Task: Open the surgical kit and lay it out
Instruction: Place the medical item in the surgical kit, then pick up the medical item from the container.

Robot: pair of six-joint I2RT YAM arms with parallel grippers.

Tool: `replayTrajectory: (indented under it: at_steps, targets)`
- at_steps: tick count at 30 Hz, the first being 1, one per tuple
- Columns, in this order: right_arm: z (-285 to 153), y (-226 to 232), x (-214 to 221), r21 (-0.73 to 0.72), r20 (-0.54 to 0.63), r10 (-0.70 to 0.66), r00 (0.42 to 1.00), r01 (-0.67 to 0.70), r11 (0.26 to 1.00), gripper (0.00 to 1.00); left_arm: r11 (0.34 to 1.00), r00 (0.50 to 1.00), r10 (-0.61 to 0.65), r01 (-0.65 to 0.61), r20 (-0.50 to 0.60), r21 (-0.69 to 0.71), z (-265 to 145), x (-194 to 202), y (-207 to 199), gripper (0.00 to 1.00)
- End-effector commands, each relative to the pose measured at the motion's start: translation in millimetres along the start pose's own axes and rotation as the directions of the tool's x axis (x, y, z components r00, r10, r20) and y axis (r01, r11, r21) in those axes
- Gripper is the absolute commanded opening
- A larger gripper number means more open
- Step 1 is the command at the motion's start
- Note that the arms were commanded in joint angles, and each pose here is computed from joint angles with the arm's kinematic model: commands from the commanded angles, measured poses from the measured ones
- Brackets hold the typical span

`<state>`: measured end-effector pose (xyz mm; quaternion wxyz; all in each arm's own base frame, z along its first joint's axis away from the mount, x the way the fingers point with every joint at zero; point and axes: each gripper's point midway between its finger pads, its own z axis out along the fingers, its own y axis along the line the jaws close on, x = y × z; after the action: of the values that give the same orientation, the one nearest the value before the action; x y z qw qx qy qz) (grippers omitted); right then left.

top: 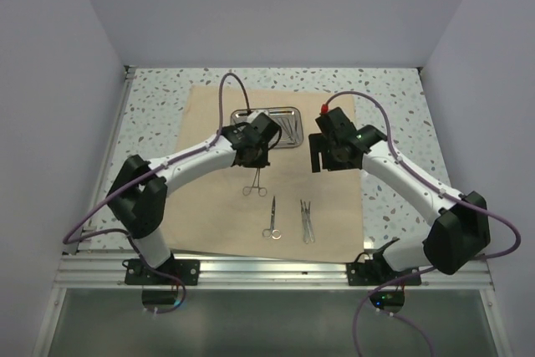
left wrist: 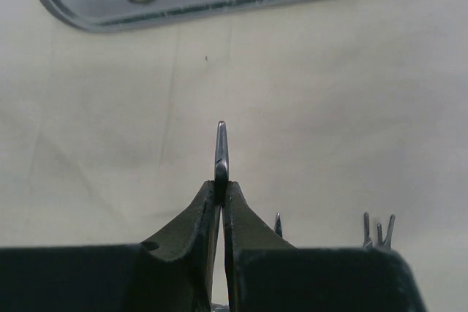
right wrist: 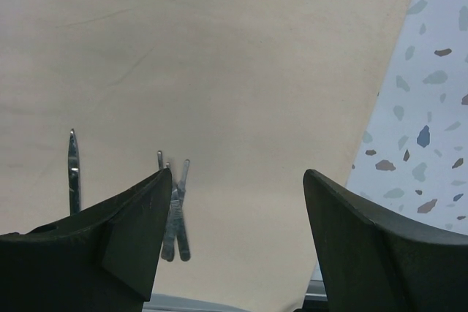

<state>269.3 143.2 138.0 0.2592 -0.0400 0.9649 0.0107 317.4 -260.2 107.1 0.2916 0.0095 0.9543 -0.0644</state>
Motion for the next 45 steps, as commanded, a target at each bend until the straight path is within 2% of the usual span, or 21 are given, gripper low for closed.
replayTrajectory:
  at_steps: [1, 8, 19, 20, 21, 22, 23, 25, 29, 32, 36, 39, 45]
  targets:
    - [4.3, 6.1, -10.2, -0.029, 0.028, -0.020, 0.999, 0.021, 0.999, 0.76, 0.996, 0.996, -0.089, 0.090, -0.020, 0.012, 0.9, 24.2, -8.1, 0.00]
    - [22.4, 10.9, -6.5, -0.026, -0.001, -0.036, 0.999, 0.036, 0.999, 0.76, 0.996, 0.992, -0.088, 0.090, -0.095, 0.021, -2.6, 80.9, -26.9, 0.00]
    - [36.9, 15.4, -13.5, -0.015, -0.024, -0.070, 0.997, 0.070, 0.997, 0.76, 0.996, 0.985, -0.043, 0.055, -0.165, 0.069, -5.8, 115.9, -48.3, 0.00]
    - [38.0, 15.9, -13.6, -0.016, -0.027, -0.072, 0.997, 0.072, 0.997, 0.76, 0.996, 0.984, -0.034, 0.049, -0.177, 0.079, -6.6, 117.7, -50.0, 0.02]
    - [37.9, 16.0, -13.7, -0.014, -0.029, -0.079, 0.996, 0.078, 0.997, 0.76, 0.995, 0.984, -0.027, 0.043, -0.175, 0.089, -7.8, 116.1, -53.0, 0.09]
    - [38.2, 15.0, -14.0, -0.012, -0.031, -0.078, 0.996, 0.078, 0.997, 0.76, 0.995, 0.984, -0.015, 0.032, -0.179, 0.091, -9.8, 115.6, -52.9, 0.23]
    - [38.0, 15.5, -15.9, -0.010, -0.027, -0.079, 0.997, 0.079, 0.997, 0.76, 0.996, 0.984, -0.007, 0.023, -0.178, 0.089, -10.6, 114.7, -52.6, 0.30]
    - [36.9, 14.0, -18.5, -0.006, -0.023, -0.074, 0.997, 0.074, 0.997, 0.76, 0.995, 0.986, 0.011, 0.006, -0.169, 0.095, -16.7, 106.8, -55.8, 0.46]
    - [30.0, 9.1, -26.9, 0.007, 0.005, -0.061, 0.998, 0.061, 0.998, 0.76, 0.995, 0.991, 0.049, -0.038, -0.125, 0.089, -26.2, 85.2, -60.3, 0.57]
    - [23.9, 3.8, -27.4, 0.016, 0.015, -0.051, 0.999, 0.050, 0.999, 0.76, 0.995, 0.996, 0.075, -0.071, -0.055, 0.071, -34.1, 47.9, -63.9, 0.57]
    - [14.6, -1.4, -23.2, 0.015, 0.029, -0.031, 0.999, 0.031, 0.999, 0.76, 0.997, 0.997, 0.066, -0.067, 0.031, 0.038, -22.2, -4.0, -45.6, 0.52]
    - [7.6, -5.4, -18.3, 0.016, 0.031, -0.013, 0.999, 0.012, 1.000, 0.76, 1.000, 0.998, -0.004, 0.004, 0.067, 0.010, 1.8, -54.5, -10.4, 0.50]
    - [-3.9, -13.6, -15.3, 0.035, 0.049, 0.017, 0.999, -0.019, 0.999, 0.77, 0.993, 0.996, 0.005, 0.005, 0.084, -0.121, 53.9, -110.3, 30.7, 0.49]
